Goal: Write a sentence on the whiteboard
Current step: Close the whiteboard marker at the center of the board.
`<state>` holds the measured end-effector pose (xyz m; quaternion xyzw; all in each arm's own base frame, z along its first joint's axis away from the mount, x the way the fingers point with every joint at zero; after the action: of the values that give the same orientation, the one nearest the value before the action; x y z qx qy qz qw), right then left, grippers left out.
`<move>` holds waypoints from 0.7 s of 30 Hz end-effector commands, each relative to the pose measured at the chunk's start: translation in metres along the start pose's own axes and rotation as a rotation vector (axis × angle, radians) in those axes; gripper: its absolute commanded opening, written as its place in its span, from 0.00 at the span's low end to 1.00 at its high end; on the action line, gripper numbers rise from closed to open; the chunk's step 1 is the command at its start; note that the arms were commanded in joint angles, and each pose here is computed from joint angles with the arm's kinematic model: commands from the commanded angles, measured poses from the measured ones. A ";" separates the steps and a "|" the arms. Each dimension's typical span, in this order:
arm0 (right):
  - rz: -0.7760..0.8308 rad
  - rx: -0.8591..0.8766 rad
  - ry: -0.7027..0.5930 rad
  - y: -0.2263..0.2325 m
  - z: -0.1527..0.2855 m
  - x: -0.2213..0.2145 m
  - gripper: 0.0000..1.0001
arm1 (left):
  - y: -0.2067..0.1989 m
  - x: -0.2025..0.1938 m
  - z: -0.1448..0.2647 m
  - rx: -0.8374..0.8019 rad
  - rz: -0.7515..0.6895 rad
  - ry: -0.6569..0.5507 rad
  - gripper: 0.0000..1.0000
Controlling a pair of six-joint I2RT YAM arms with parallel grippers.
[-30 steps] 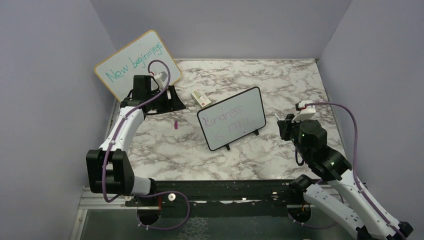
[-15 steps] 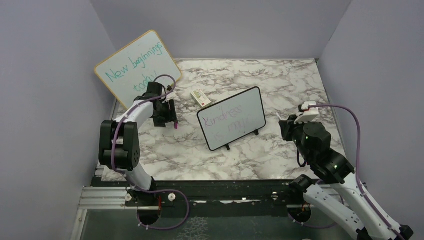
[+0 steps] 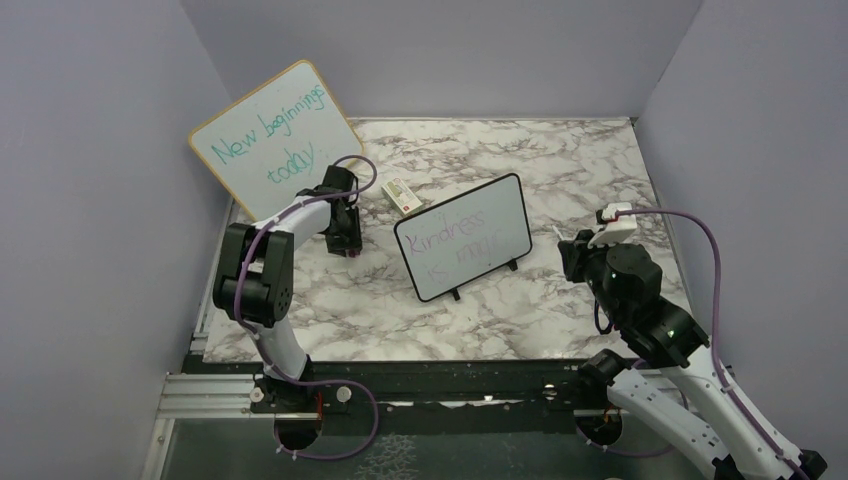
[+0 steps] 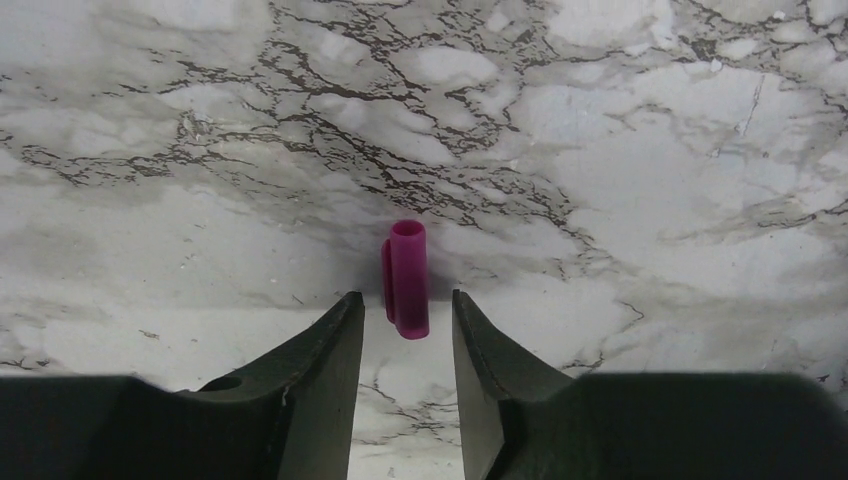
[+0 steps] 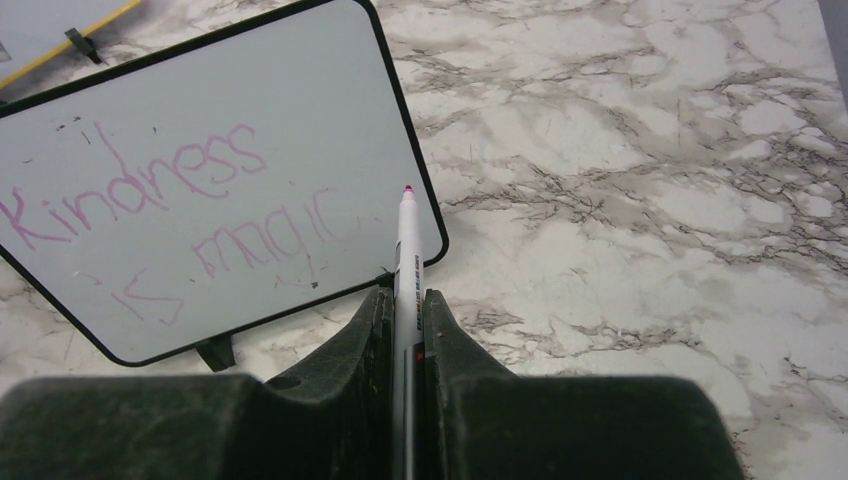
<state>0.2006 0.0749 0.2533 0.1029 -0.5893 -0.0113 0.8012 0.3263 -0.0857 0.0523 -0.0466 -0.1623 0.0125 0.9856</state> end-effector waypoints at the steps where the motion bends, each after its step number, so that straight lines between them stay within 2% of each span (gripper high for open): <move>1: 0.013 -0.021 -0.006 -0.003 0.000 0.002 0.00 | 0.009 0.002 -0.005 0.071 0.009 0.014 0.36; 3: 0.014 -0.023 -0.006 -0.004 0.000 0.002 0.00 | 0.010 0.000 -0.007 0.077 0.007 0.027 0.33; 5: 0.015 -0.024 -0.005 -0.004 0.000 0.002 0.00 | 0.010 -0.003 -0.010 0.082 0.002 0.040 0.25; 7: 0.016 -0.026 -0.005 -0.004 0.000 0.002 0.00 | 0.010 -0.006 -0.012 0.083 -0.004 0.053 0.21; 9: 0.017 -0.023 -0.003 -0.003 -0.001 0.002 0.00 | 0.009 -0.010 -0.012 0.076 -0.013 0.068 0.09; 12: 0.020 -0.019 0.000 -0.003 -0.001 0.001 0.00 | 0.008 -0.013 -0.007 0.064 -0.025 0.068 0.02; 21: 0.036 0.050 0.004 0.006 0.000 0.002 0.00 | 0.005 0.004 0.042 0.012 -0.138 -0.086 0.00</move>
<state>0.2014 0.0756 0.2518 0.0989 -0.5871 -0.0031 0.8035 0.3177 -0.0777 0.0567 -0.0223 -0.1577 -0.0124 0.9872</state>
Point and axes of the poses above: each gripper's point midway between its finger pads, its own z axis back along the fingers, its own y axis along the line the jaws close on, x = y × z, the point moved 3 cm from there along z, back along the fingers, and after that the axes turned 6 degrees about -z, right-handed, at the moved point
